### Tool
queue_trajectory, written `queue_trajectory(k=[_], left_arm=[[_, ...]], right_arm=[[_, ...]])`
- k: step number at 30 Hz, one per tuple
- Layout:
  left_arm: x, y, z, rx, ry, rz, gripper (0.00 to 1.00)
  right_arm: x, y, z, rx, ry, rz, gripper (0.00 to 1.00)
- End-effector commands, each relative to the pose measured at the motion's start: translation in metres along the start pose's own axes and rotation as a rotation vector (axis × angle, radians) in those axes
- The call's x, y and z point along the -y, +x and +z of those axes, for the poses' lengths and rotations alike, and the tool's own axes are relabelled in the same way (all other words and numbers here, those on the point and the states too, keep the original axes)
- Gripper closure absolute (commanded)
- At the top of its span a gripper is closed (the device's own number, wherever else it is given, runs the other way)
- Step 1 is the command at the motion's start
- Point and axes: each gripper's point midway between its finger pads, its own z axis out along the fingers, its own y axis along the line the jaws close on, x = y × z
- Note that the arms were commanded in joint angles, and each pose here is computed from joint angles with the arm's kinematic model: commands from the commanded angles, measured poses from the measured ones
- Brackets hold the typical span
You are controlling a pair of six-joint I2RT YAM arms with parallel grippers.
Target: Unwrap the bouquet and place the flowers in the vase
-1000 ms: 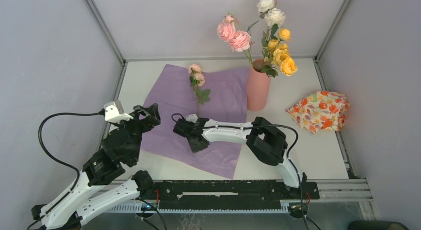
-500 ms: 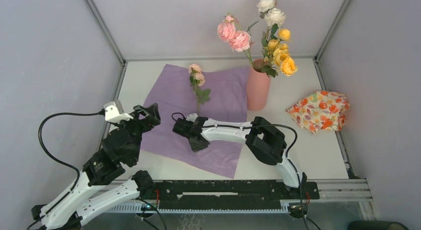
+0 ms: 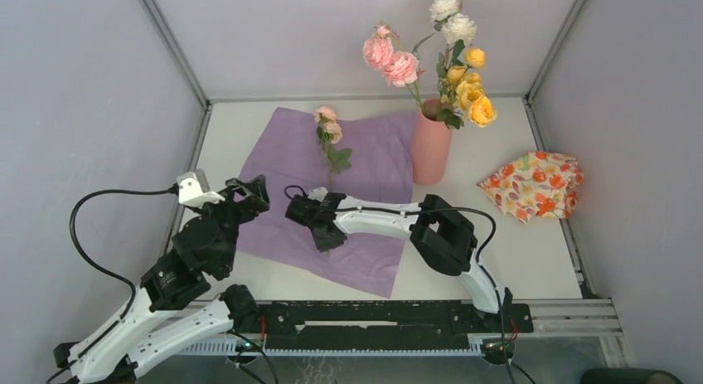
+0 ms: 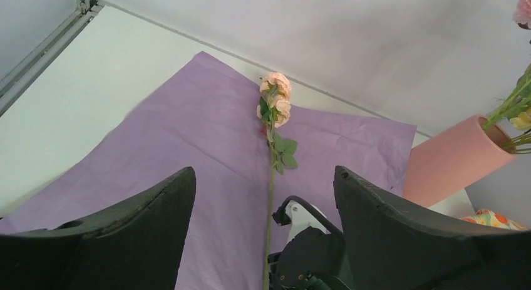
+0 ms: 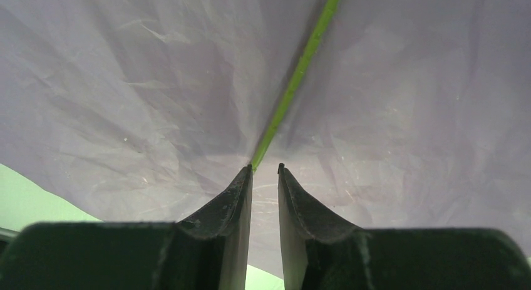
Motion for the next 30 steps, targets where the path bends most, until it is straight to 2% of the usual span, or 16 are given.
queue_trajectory(k=[1,6,21,30], left_arm=[[0.000,-0.001,0.000,0.010,-0.001,-0.030,0.15],[-0.003,0.000,0.000,0.012,-0.003,-0.033,0.15],[-0.002,0.004,0.000,0.004,0.000,-0.032,0.15],[0.001,0.007,0.001,-0.004,0.010,-0.035,0.15]], right_arm=[[-0.013,-0.009,0.001,0.010,-0.034,0.032,0.71],[-0.013,-0.013,-0.001,0.023,-0.036,0.038,0.71],[-0.005,0.012,0.025,-0.084,0.001,0.045,0.72],[0.005,0.017,0.025,-0.088,0.009,0.071,0.98]])
